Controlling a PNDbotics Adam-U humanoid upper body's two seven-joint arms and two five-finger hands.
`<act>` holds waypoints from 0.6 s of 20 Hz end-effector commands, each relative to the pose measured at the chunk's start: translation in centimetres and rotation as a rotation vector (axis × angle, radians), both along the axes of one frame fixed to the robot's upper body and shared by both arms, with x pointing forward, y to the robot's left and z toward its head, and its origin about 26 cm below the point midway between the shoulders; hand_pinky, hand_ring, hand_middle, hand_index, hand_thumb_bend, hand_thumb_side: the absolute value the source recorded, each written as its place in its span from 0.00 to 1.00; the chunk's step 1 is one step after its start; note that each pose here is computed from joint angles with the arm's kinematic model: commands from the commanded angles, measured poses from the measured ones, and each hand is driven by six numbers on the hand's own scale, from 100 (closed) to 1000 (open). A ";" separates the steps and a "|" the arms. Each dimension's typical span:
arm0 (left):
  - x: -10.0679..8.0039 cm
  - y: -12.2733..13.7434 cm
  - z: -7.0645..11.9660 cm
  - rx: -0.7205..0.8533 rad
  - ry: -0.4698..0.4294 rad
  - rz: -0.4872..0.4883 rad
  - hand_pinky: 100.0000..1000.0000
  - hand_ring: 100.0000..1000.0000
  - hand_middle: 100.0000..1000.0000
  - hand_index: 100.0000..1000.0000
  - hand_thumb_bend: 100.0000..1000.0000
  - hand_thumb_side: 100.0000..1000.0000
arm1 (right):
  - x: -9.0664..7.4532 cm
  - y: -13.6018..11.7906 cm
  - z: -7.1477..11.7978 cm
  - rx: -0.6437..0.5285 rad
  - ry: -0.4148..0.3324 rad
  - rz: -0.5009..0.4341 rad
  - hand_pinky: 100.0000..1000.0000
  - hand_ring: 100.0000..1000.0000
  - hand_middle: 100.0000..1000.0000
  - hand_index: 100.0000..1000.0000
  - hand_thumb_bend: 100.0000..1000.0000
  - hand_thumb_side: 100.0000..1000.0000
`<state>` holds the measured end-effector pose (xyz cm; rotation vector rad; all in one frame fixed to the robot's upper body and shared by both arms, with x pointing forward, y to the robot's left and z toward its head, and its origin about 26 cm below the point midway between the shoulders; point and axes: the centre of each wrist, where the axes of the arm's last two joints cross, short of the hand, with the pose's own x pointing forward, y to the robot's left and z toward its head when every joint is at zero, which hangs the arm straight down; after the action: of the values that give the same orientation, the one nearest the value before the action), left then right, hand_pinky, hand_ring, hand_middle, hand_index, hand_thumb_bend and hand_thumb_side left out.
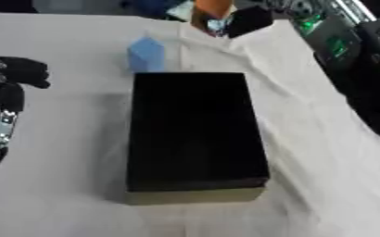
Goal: Pick up objects on the table and place them in the box.
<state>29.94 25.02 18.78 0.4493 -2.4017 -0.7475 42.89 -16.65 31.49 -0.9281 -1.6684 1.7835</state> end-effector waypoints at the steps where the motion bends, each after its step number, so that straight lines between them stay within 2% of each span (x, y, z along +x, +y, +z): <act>1: -0.2 0.4 0.8 0.019 -0.029 0.007 0.74 0.59 0.66 0.69 0.00 0.96 | -1.7 0.4 0.6 -0.078 0.000 0.092 0.77 0.73 0.53 0.76 0.00 0.76; 5: -0.2 0.4 0.8 0.018 -0.029 0.009 0.74 0.59 0.66 0.69 0.00 0.96 | -3.6 1.0 0.8 -0.089 0.032 0.140 0.76 0.71 0.54 0.77 0.00 0.78; 9: -0.2 0.4 0.7 0.014 -0.024 0.011 0.74 0.59 0.66 0.69 0.00 0.96 | -5.2 1.7 -1.5 -0.081 0.139 0.180 0.75 0.71 0.55 0.77 0.00 0.79; 12: -0.2 0.4 0.6 0.014 -0.022 0.009 0.74 0.59 0.66 0.69 0.00 0.96 | -6.2 1.7 -2.3 -0.070 0.204 0.189 0.75 0.71 0.55 0.77 0.00 0.80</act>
<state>29.94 25.03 18.76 0.4513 -2.4020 -0.7427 37.38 -14.62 27.89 -0.5939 -1.6013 1.9964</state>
